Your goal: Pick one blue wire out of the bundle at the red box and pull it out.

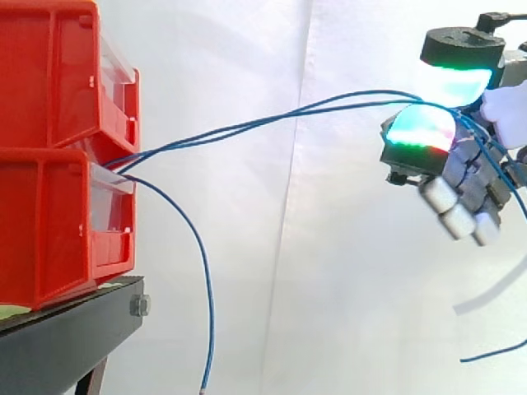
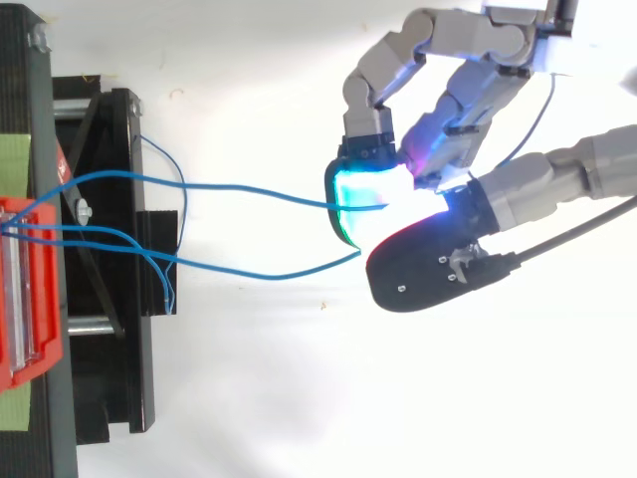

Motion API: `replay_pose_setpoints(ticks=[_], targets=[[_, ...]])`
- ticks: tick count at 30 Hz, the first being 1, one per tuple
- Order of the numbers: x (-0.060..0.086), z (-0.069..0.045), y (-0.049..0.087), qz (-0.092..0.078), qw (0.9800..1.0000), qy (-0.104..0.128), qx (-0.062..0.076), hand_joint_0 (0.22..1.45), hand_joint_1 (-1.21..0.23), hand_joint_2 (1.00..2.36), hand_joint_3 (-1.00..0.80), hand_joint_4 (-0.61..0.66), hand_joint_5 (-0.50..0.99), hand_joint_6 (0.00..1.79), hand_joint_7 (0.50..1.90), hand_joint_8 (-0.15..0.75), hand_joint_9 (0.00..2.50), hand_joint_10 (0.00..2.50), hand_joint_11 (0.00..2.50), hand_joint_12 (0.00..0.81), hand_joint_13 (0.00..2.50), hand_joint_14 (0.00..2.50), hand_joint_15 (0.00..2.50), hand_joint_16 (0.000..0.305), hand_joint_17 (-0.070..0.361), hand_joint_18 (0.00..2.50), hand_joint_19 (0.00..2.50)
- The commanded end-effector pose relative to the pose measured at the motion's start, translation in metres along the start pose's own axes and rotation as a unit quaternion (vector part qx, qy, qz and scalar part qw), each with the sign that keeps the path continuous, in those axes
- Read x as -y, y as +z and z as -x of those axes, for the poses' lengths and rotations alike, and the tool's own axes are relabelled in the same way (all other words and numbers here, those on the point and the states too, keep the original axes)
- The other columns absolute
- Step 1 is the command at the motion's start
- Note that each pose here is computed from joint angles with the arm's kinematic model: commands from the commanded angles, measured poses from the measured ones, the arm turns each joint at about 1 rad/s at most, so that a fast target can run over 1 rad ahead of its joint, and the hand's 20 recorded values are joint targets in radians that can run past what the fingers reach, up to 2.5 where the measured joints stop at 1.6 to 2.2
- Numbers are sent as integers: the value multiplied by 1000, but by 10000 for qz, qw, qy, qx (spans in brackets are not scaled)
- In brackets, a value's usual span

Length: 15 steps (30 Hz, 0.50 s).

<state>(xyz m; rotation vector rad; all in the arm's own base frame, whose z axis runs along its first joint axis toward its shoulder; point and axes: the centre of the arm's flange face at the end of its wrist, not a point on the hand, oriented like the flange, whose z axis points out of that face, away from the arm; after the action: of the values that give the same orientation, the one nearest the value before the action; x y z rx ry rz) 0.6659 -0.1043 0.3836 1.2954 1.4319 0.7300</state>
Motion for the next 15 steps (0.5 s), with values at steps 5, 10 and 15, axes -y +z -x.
replay_pose_setpoints(ticks=[5,10,15], targets=[[0,1,0,-3,10000,2,8,757,-958,1012,-327,-34,-265,937,820,198,523,4,356,384,514,3,112,46,103,531,8],[0,1,0,-1,10000,2,0,763,-956,1011,-331,-55,-265,929,840,185,389,3,254,374,410,0,26,46,104,408,0],[0,0,0,1,10000,0,-7,692,-976,1007,-392,-29,-267,925,827,189,350,2,221,376,382,0,6,47,106,385,0]])
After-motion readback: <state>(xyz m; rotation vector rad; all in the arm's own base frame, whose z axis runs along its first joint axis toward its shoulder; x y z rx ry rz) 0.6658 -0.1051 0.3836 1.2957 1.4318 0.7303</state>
